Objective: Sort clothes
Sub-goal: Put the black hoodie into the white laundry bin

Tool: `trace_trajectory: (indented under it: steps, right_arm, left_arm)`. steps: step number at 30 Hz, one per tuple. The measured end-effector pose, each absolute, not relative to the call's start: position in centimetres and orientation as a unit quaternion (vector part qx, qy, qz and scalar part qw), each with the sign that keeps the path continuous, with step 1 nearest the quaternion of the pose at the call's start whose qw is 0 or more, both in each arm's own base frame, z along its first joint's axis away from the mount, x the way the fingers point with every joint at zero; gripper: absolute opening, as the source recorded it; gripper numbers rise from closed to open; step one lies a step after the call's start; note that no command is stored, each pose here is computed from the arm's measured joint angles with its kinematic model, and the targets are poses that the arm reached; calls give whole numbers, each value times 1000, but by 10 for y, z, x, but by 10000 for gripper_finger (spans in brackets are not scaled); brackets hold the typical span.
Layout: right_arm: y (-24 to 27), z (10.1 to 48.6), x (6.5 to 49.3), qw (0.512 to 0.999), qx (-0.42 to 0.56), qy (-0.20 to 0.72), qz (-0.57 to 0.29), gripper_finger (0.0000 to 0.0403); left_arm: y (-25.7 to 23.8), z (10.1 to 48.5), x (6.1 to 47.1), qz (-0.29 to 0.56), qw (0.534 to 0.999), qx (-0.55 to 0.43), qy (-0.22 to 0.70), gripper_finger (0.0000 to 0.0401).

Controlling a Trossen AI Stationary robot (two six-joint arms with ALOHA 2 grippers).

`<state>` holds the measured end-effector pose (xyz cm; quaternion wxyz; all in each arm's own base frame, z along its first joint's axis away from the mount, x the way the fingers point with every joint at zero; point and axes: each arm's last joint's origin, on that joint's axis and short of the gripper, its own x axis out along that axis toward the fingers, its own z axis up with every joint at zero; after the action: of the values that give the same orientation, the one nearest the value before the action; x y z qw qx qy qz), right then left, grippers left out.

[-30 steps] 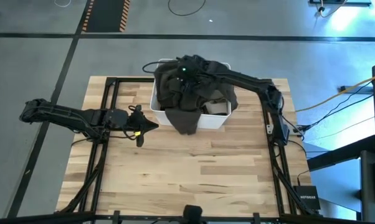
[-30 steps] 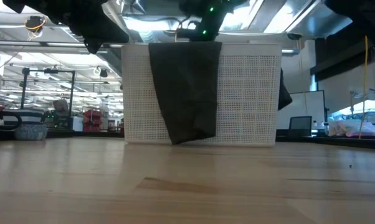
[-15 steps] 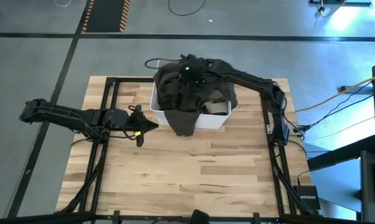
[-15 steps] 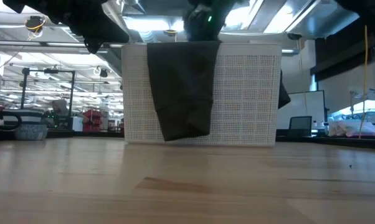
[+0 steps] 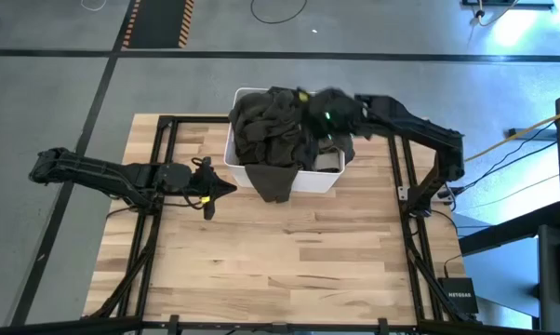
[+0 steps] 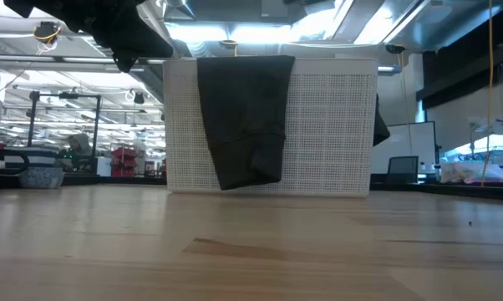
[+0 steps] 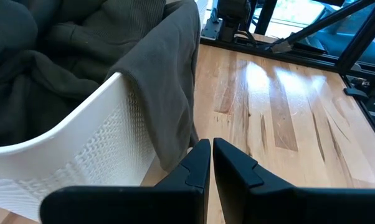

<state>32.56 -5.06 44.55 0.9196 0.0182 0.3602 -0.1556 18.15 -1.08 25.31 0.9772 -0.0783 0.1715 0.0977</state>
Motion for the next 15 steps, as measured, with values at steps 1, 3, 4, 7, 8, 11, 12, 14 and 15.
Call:
trace_trajectory:
  steps: [1,3,4,7,8,11,12,14,15]
  right_arm:
    - [-39,446,323,919,19,368,-142,245]
    - [-16,440,320,910,4,398,-112,245]
    - [-4,436,318,903,-8,419,-96,245]
    - [27,417,315,876,-42,477,-61,245]
    - [36,410,315,870,-48,486,-60,245]
    - [57,384,315,849,-83,515,-81,246]
    - [62,372,315,842,-97,523,-94,246]
    - [69,349,316,831,-123,530,-120,246]
    - [72,337,316,826,-133,531,-133,246]
  left_arm:
    - [-11,253,182,98,977,-78,172,15]
    - [-11,253,182,98,977,-78,172,15]
    - [-11,253,181,98,977,-78,172,15]
    - [-11,253,181,98,977,-81,172,15]
    - [-11,253,181,98,977,-81,173,15]
    - [-11,252,181,99,976,-81,177,15]
    - [-11,252,181,99,976,-81,178,15]
    - [-11,251,181,99,975,-81,180,15]
    - [-11,251,181,99,975,-81,180,15]
